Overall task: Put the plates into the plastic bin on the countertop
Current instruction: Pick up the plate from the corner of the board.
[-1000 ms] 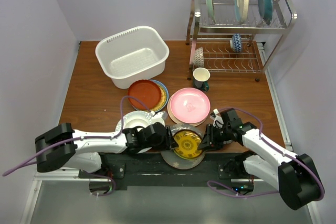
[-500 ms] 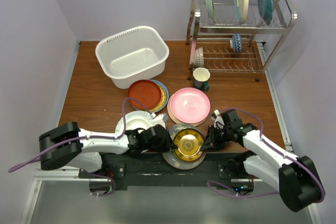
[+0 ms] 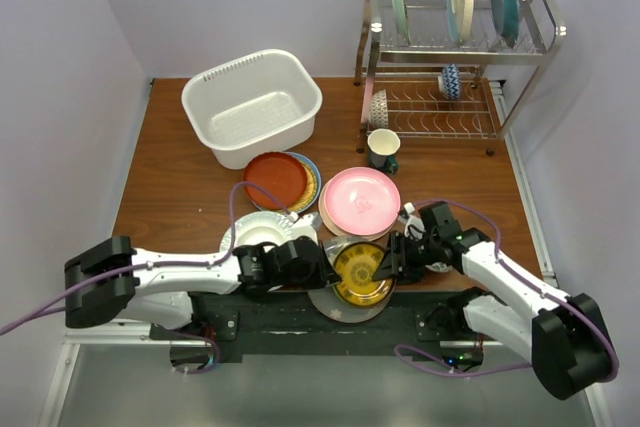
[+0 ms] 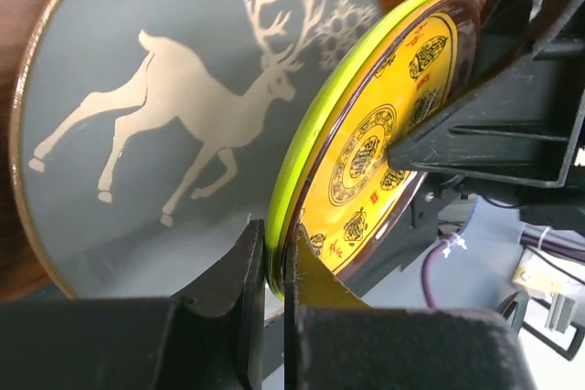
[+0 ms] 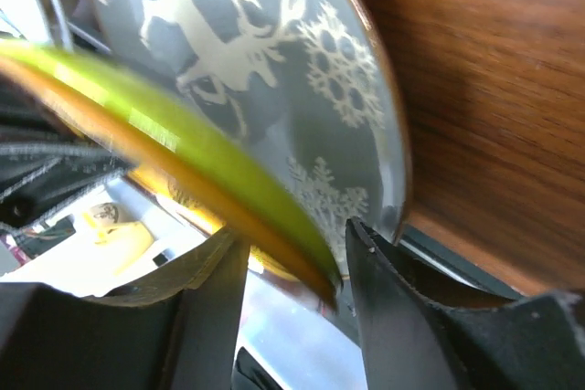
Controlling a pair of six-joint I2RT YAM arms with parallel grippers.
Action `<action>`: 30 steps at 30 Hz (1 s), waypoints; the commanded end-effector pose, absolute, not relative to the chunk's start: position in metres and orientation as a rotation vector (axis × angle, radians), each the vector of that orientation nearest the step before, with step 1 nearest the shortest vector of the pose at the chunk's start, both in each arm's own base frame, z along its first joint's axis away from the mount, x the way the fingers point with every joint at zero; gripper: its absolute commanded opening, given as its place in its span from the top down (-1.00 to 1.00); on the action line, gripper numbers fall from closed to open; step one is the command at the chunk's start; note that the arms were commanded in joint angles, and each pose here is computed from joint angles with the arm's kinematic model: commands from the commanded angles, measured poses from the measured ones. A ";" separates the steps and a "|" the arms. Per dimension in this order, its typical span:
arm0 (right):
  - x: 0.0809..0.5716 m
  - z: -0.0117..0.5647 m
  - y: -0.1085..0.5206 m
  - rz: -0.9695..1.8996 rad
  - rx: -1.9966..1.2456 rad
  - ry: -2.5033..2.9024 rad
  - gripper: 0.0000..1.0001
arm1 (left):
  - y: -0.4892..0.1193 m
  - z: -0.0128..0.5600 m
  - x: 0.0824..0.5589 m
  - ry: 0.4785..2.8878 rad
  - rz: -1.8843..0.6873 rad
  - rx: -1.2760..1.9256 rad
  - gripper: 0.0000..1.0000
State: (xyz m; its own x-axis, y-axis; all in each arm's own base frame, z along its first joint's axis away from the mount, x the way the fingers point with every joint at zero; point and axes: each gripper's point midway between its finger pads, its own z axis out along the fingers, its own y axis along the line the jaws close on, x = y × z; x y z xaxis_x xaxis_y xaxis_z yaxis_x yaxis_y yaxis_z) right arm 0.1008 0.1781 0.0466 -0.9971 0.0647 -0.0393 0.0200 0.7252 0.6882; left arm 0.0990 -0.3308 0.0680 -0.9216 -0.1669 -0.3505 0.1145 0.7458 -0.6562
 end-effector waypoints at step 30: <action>0.127 0.059 0.154 0.793 0.063 2.900 -0.02 | -0.252 0.166 0.151 2.422 -0.702 -0.270 1.00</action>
